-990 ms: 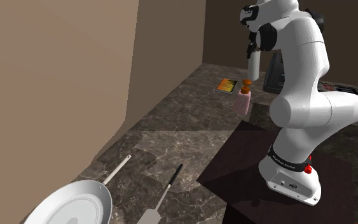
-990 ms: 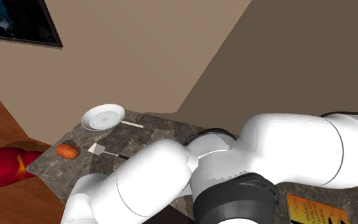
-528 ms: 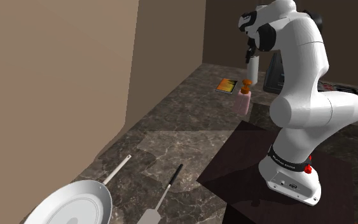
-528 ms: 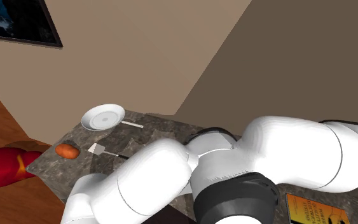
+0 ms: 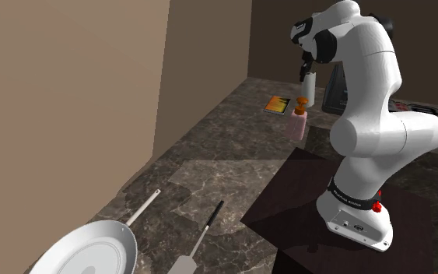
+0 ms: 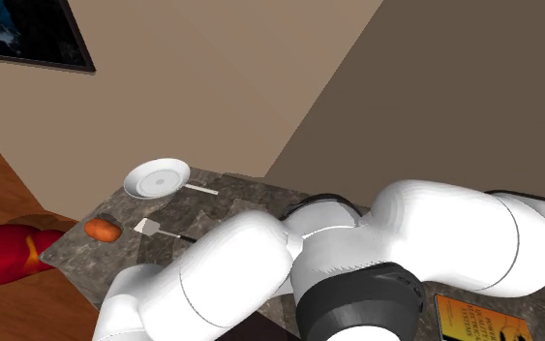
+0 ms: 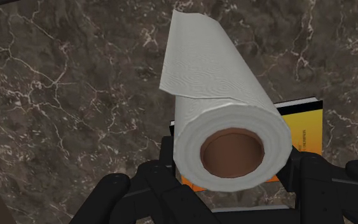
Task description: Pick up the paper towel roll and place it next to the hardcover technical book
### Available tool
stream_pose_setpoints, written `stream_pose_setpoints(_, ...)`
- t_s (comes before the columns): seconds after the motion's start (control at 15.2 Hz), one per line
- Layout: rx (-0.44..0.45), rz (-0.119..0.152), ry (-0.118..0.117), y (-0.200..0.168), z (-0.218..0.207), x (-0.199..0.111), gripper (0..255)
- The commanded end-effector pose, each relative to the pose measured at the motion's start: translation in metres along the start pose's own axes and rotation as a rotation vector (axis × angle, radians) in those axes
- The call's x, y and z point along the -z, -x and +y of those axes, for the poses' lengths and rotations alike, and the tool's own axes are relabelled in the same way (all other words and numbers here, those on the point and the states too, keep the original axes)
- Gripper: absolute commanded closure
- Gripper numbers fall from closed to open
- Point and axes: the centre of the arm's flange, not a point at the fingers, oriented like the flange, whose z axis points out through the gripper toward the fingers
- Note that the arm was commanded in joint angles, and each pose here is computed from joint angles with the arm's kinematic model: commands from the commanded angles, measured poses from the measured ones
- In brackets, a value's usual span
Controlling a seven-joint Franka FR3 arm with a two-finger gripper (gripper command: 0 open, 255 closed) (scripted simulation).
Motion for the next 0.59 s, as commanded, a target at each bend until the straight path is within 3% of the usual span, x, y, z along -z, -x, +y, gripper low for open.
stream_pose_setpoints(0.0, 0.000, 0.000, 0.000, 0.0000, 0.0001, -0.0001, 255)
stream_pose_setpoints(0.13, 0.000, 0.000, 0.000, 0.0000, 0.0001, -0.0001, 255)
stream_pose_setpoints(0.2, 0.000, 0.000, 0.000, 0.0000, 0.0001, -0.0001, 0)
stream_pose_setpoints(0.53, 0.000, 0.000, 0.000, 0.0000, 0.0001, -0.0001, 0)
